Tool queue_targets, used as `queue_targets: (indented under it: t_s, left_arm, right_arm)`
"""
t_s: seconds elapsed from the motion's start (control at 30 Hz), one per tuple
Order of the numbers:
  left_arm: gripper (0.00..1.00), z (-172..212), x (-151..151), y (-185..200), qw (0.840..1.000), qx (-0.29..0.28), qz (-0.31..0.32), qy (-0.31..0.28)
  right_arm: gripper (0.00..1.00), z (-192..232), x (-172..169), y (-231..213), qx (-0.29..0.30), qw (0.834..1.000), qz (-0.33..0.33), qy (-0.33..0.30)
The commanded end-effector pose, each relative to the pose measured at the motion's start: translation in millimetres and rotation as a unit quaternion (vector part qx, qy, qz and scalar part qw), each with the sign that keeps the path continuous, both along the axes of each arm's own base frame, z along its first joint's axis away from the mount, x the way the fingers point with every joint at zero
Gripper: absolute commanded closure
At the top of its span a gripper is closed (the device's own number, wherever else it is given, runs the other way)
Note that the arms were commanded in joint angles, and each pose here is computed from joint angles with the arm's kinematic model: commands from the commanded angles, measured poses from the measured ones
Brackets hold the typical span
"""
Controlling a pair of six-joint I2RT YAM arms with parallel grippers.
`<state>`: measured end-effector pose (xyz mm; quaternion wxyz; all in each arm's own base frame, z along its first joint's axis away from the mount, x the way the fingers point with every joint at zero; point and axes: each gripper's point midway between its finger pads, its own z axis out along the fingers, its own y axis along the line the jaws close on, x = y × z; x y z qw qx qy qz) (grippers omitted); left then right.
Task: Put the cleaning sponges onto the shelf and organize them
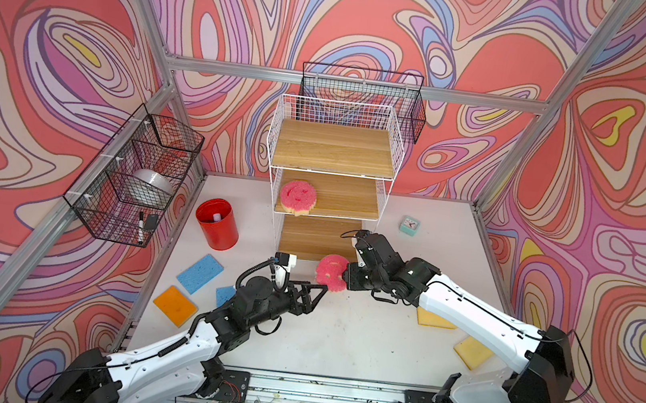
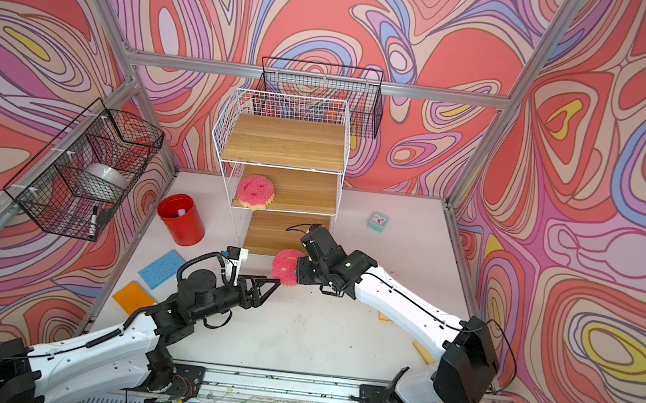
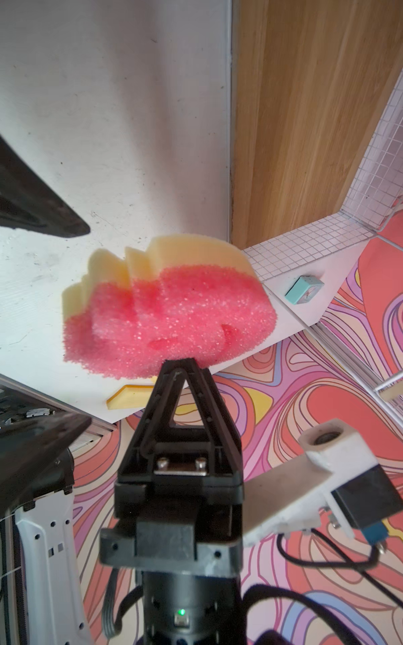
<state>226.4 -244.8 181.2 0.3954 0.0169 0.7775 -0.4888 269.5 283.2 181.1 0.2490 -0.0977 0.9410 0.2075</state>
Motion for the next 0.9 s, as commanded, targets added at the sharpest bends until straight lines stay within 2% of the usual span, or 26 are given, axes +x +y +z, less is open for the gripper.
queue_targets:
  t_s: [0.0, 0.37, 0.53, 0.6, 0.7, 0.77, 0.87]
  left_arm:
    - [0.25, 29.1, 8.3, -4.0, 0.998, -0.056, 0.009, -0.024]
    - [0.50, 31.4, 11.7, -4.0, 0.993, -0.110, 0.018, -0.031]
    - [0.53, 32.8, 11.1, -6.8, 0.993, -0.109, 0.011, -0.033]
    - [0.51, 31.1, 10.8, -8.0, 0.993, -0.110, 0.007, -0.031]
    - [0.34, 23.6, 9.8, -6.2, 0.994, -0.107, 0.011, -0.022]
    - [0.27, 17.6, 9.8, -2.8, 0.994, -0.103, 0.019, -0.016]
    - [0.28, 11.4, 9.2, 1.1, 0.995, -0.093, 0.026, -0.011]
  right_arm:
    - [0.74, 20.0, 1.1, 4.7, 0.020, 1.000, 0.009, -0.017]
    - [0.73, 26.3, 4.5, 10.5, 0.033, 0.999, 0.014, -0.027]
    - [0.72, 28.6, 6.5, 10.2, 0.033, 0.999, 0.012, -0.034]
    - [0.72, 29.3, 7.0, 10.3, 0.034, 0.999, 0.012, -0.036]
    - [0.72, 30.7, 7.1, 10.6, 0.035, 0.999, 0.012, -0.038]
    - [0.72, 32.1, 7.0, 10.3, 0.037, 0.999, 0.012, -0.038]
    - [0.72, 32.3, 6.2, 10.0, 0.037, 0.999, 0.012, -0.038]
